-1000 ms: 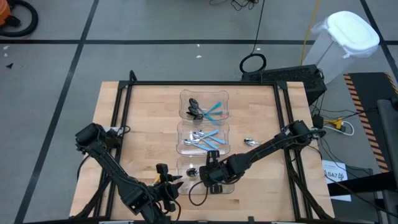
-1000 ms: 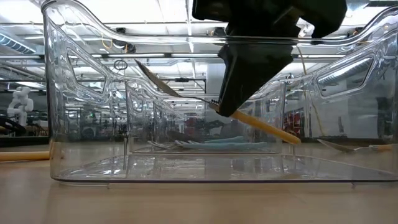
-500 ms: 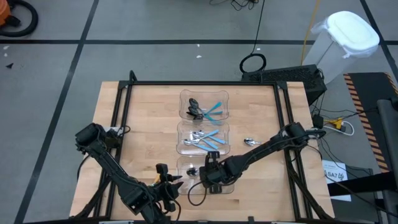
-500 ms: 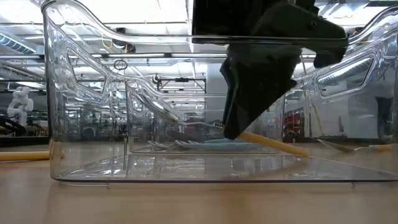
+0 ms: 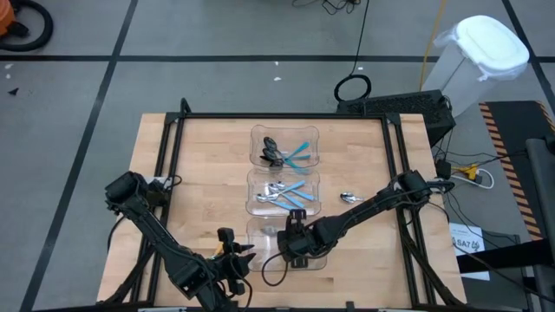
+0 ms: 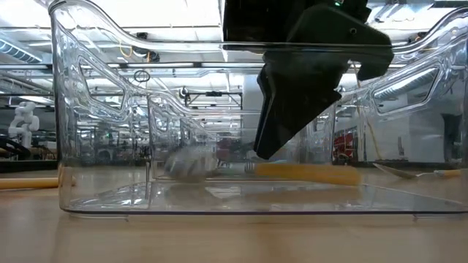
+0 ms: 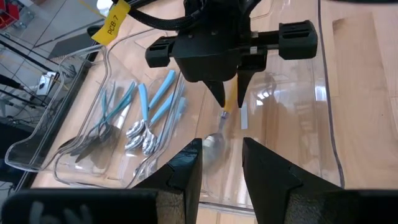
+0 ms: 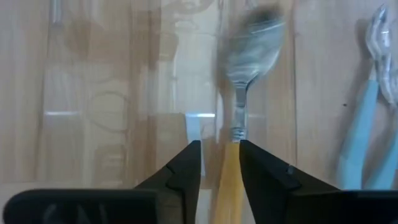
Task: Sort silverware by color (type)
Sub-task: Put the yellow spoon into the bottom transparent bin
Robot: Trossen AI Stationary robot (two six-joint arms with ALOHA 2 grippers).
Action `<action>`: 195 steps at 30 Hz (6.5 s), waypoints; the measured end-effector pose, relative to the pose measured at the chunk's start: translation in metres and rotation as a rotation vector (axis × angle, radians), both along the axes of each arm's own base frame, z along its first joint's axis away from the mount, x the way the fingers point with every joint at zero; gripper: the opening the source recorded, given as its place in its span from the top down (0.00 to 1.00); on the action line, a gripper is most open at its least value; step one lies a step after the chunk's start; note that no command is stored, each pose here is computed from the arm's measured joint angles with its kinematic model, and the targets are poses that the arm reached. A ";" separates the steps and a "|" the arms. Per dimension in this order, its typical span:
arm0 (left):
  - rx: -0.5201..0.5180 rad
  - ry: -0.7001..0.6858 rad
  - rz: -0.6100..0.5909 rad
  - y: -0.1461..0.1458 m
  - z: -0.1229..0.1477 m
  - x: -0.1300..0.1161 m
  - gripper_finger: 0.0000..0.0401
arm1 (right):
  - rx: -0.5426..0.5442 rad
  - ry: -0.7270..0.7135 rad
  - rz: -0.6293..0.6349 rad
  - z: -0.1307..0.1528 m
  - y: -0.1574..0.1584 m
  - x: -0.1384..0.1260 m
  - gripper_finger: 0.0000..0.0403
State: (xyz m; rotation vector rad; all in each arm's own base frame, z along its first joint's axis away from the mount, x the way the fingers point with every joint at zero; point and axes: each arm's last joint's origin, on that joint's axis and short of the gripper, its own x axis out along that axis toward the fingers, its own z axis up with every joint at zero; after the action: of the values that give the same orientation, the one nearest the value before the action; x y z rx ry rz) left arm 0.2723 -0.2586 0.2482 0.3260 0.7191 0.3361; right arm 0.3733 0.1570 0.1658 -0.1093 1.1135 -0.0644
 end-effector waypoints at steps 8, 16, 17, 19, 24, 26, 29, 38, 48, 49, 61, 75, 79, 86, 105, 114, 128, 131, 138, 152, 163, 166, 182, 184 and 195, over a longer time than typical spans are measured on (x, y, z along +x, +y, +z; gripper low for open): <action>0.000 0.000 0.000 0.000 0.000 0.000 0.71 | 0.008 -0.044 0.011 0.018 0.001 -0.004 0.68; 0.002 0.018 0.008 0.001 -0.001 -0.003 0.71 | 0.045 -0.116 0.071 0.061 0.016 -0.028 0.68; 0.001 0.029 0.009 0.001 -0.001 -0.005 0.71 | 0.049 -0.119 0.081 0.067 0.019 -0.034 0.68; 0.005 0.053 0.011 -0.001 -0.003 -0.011 0.71 | 0.060 -0.120 0.097 0.077 0.026 -0.046 0.68; 0.019 0.086 0.028 -0.006 -0.004 -0.032 0.71 | 0.046 -0.161 0.131 0.102 0.044 -0.077 0.68; 0.022 0.092 0.047 -0.008 -0.005 -0.041 0.71 | 0.041 -0.182 0.156 0.108 0.052 -0.087 0.68; 0.009 0.086 0.085 -0.009 -0.005 -0.052 0.71 | 0.053 -0.195 0.205 0.114 0.063 -0.100 0.68; -0.147 0.170 0.214 -0.011 -0.008 -0.064 0.71 | 0.042 -0.174 0.264 0.114 0.076 -0.114 0.68; -0.348 0.233 0.403 -0.012 -0.013 -0.068 0.71 | 0.035 -0.167 0.268 0.113 0.075 -0.114 0.68; -0.352 0.241 0.421 -0.011 -0.016 -0.070 0.71 | 0.035 -0.167 0.268 0.113 0.076 -0.114 0.68; -0.418 0.344 0.582 0.010 -0.065 -0.068 0.71 | 0.035 -0.168 0.267 0.113 0.075 -0.114 0.68; -0.458 0.332 0.609 0.022 -0.091 -0.065 0.71 | 0.035 -0.168 0.266 0.113 0.075 -0.114 0.68; -0.460 0.330 0.616 0.020 -0.094 -0.066 0.71 | 0.035 -0.168 0.266 0.113 0.075 -0.114 0.68; -0.458 0.352 0.628 0.016 -0.107 -0.064 0.71 | 0.033 -0.170 0.265 0.113 0.075 -0.114 0.68; -0.425 0.382 0.614 0.012 -0.122 -0.062 0.92 | 0.000 -0.193 0.242 0.113 0.074 -0.113 0.68; -0.402 0.375 0.590 0.013 -0.122 -0.061 0.93 | -0.001 -0.193 0.244 0.113 0.074 -0.113 0.68; -0.308 0.339 0.564 0.019 -0.110 -0.063 0.93 | -0.004 -0.193 0.249 0.113 0.074 -0.113 0.68; -0.287 0.345 0.562 0.019 -0.105 -0.063 0.93 | -0.009 -0.193 0.255 0.113 0.074 -0.113 0.68; -0.247 0.361 0.557 0.018 -0.094 -0.062 0.93 | -0.013 -0.194 0.259 0.114 0.074 -0.113 0.68; -0.103 0.315 0.457 0.010 -0.040 -0.050 0.93 | -0.018 -0.198 0.255 0.114 0.074 -0.113 0.68; -0.046 0.301 0.399 0.007 -0.009 -0.046 0.93 | -0.038 -0.209 0.248 0.114 0.073 -0.112 0.68; -0.033 0.309 0.389 0.009 -0.009 -0.044 0.93 | -0.039 -0.210 0.248 0.114 0.073 -0.112 0.68; 0.232 0.297 0.266 0.038 -0.004 -0.014 0.93 | -0.288 -0.354 0.206 0.119 0.069 -0.107 0.68; 0.260 0.295 0.260 0.043 -0.002 -0.008 0.93 | -0.315 -0.364 0.204 0.120 0.068 -0.107 0.68; 0.361 0.099 0.140 0.043 0.055 0.024 0.93 | -0.494 -0.379 0.182 0.110 0.062 -0.108 0.68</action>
State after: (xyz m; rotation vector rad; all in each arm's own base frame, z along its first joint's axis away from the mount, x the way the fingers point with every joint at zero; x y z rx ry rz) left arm 0.2966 -0.2159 0.3033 0.6392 0.7802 0.5884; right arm 0.2651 0.2186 0.2762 -0.6149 0.6864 -0.1893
